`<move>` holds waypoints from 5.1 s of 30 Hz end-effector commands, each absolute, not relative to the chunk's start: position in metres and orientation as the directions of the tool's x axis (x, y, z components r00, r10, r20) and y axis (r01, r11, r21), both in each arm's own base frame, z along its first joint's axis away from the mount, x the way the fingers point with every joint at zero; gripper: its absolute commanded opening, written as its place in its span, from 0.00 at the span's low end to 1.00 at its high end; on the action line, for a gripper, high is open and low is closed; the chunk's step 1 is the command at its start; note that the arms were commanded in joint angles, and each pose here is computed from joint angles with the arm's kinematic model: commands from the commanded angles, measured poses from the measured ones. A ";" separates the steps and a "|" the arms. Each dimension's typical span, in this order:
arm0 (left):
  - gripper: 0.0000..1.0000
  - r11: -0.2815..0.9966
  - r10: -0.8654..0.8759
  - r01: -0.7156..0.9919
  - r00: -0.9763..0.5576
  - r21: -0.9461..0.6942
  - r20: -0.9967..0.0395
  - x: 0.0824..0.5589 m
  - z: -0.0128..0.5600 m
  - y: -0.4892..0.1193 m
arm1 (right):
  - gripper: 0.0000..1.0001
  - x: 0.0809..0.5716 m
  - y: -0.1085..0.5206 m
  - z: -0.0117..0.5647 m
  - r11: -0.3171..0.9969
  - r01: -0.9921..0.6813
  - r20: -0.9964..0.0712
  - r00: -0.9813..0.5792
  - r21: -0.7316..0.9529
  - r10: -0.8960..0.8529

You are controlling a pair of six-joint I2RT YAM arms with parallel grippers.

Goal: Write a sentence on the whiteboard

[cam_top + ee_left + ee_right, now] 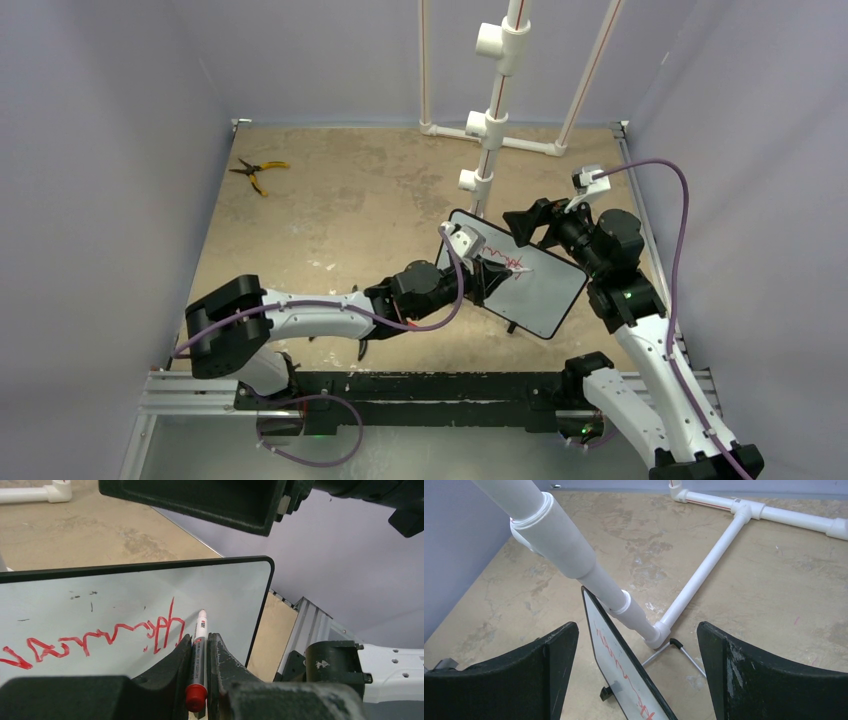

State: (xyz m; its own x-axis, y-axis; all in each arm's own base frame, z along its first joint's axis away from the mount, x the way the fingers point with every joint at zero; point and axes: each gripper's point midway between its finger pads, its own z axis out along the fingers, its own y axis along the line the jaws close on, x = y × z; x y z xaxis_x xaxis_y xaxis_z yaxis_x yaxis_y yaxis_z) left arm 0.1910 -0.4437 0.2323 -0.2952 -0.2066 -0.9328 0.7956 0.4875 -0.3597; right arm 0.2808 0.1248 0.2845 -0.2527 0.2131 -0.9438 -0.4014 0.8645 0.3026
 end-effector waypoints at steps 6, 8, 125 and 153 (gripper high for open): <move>0.00 0.436 -0.237 0.817 -0.301 -0.378 -0.924 0.180 0.243 -0.457 | 0.91 0.282 0.124 0.296 0.865 -0.403 -0.950 -0.210 0.300 0.232; 0.00 0.434 -0.239 0.818 -0.301 -0.378 -0.923 0.181 0.243 -0.459 | 0.91 0.283 0.123 0.296 0.866 -0.400 -0.950 -0.209 0.300 0.233; 0.00 0.366 -0.260 0.870 -0.246 -0.331 -0.934 0.169 0.263 -0.467 | 0.91 0.283 0.123 0.294 0.867 -0.396 -0.949 -0.216 0.301 0.231; 0.00 0.454 -0.164 0.828 -0.285 -0.329 -0.944 0.180 0.210 -0.470 | 0.91 0.283 0.123 0.293 0.867 -0.397 -0.949 -0.215 0.301 0.231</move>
